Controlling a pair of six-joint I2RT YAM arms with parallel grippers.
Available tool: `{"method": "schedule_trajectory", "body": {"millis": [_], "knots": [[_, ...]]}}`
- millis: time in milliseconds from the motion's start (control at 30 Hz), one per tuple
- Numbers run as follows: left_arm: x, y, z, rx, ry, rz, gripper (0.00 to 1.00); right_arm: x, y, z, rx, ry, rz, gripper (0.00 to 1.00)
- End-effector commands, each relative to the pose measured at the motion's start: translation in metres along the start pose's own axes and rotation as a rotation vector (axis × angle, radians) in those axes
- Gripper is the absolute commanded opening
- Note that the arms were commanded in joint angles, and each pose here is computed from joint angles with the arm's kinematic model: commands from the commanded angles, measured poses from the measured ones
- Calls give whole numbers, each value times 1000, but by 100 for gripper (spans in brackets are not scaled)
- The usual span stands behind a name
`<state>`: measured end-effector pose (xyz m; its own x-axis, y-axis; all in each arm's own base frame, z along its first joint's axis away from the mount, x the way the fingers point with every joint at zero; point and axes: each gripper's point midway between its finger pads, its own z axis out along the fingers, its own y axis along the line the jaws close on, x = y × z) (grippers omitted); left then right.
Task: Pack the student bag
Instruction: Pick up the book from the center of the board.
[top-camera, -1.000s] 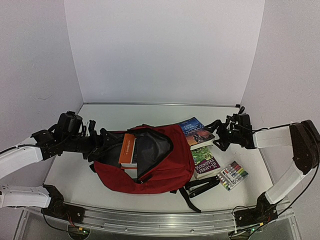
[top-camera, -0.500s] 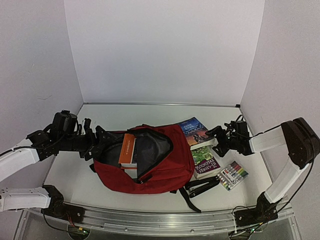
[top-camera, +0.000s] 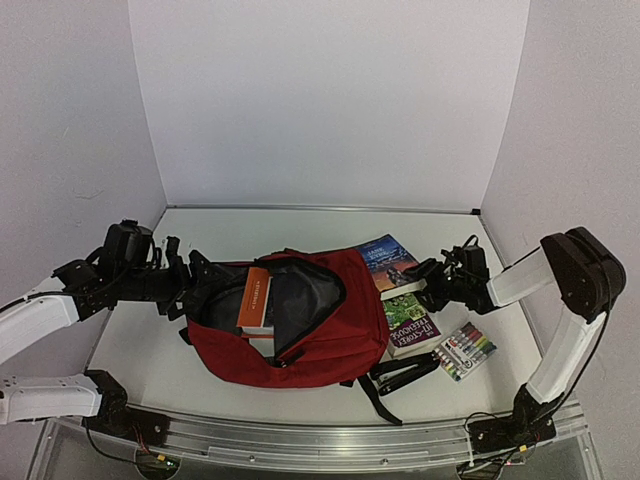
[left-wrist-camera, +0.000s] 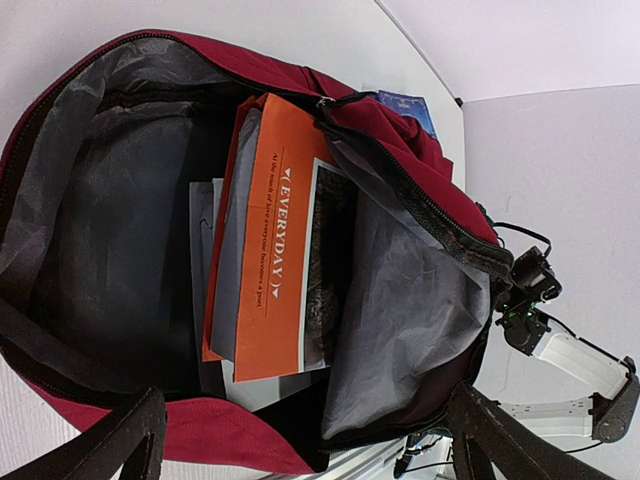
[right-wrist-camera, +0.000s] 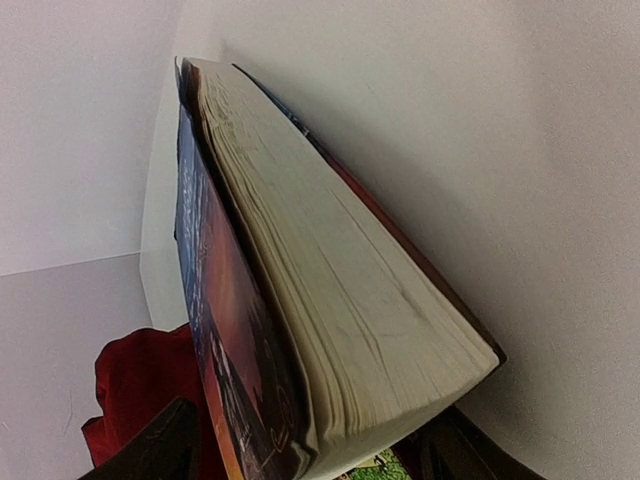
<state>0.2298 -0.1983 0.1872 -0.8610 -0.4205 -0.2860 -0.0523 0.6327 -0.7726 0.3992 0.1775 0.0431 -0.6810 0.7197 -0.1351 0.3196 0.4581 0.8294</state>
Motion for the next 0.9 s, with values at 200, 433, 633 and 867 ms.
{"method": "schedule_trajectory", "body": {"millis": [200, 433, 633, 867], "knots": [[-5, -6, -10, -5, -8, -12, 98, -18, 37, 15, -135, -55, -1, 43], [-10, -14, -17, 4, -25, 2, 98, -39, 83, -12, -234, -161, -53, 11], [-15, -27, -24, 42, -37, 51, 98, -51, 136, -53, -327, -241, -154, 0], [-15, -56, -35, 143, -23, 172, 97, -56, 188, -122, -319, -341, -373, 0]]}}
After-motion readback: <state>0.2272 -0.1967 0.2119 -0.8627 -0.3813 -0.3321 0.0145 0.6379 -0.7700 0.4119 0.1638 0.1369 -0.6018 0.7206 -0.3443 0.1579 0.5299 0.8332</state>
